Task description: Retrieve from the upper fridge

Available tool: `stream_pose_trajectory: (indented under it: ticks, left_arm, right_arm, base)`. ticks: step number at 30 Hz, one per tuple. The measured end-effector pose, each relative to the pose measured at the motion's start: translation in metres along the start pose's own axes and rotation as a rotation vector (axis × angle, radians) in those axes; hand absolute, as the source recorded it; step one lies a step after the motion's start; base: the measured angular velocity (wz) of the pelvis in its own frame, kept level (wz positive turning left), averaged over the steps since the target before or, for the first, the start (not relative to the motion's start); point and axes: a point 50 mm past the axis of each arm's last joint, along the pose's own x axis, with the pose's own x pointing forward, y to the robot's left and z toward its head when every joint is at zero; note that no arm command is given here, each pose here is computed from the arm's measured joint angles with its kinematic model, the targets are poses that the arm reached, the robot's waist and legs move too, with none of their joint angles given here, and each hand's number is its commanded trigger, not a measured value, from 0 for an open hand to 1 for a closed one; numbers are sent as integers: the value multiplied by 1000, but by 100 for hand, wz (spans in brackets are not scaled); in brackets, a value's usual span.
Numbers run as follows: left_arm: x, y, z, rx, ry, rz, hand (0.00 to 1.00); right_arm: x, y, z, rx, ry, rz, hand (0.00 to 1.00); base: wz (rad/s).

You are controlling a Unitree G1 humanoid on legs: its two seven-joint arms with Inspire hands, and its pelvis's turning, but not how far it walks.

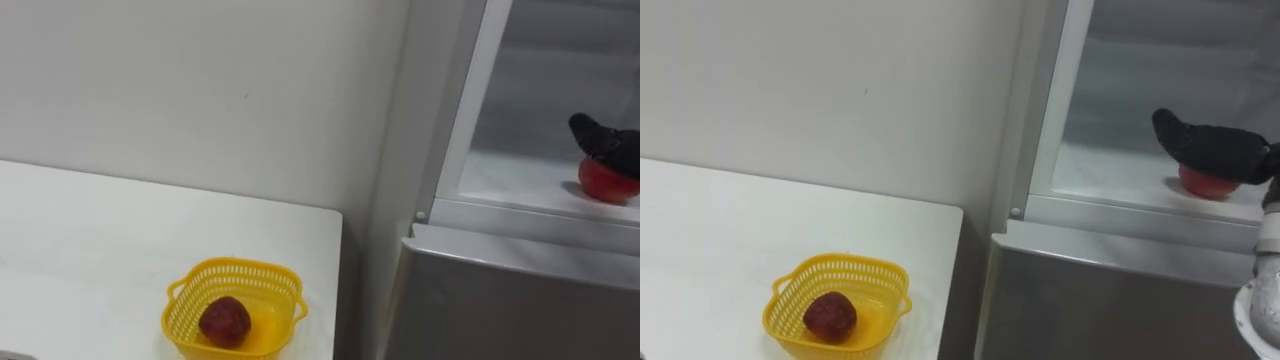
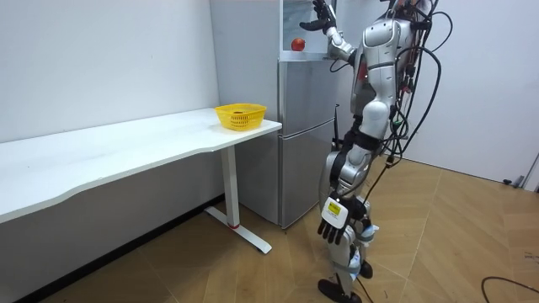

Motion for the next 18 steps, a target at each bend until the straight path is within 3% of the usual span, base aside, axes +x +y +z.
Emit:
stream_pose_trajectory:
  ticks: [18]
  left_arm:
    - [-1, 9, -3, -25, 5, 19, 0]
  right_arm:
    - [15, -17, -20, -61, 75, -83, 0]
  base:
    - [-1]
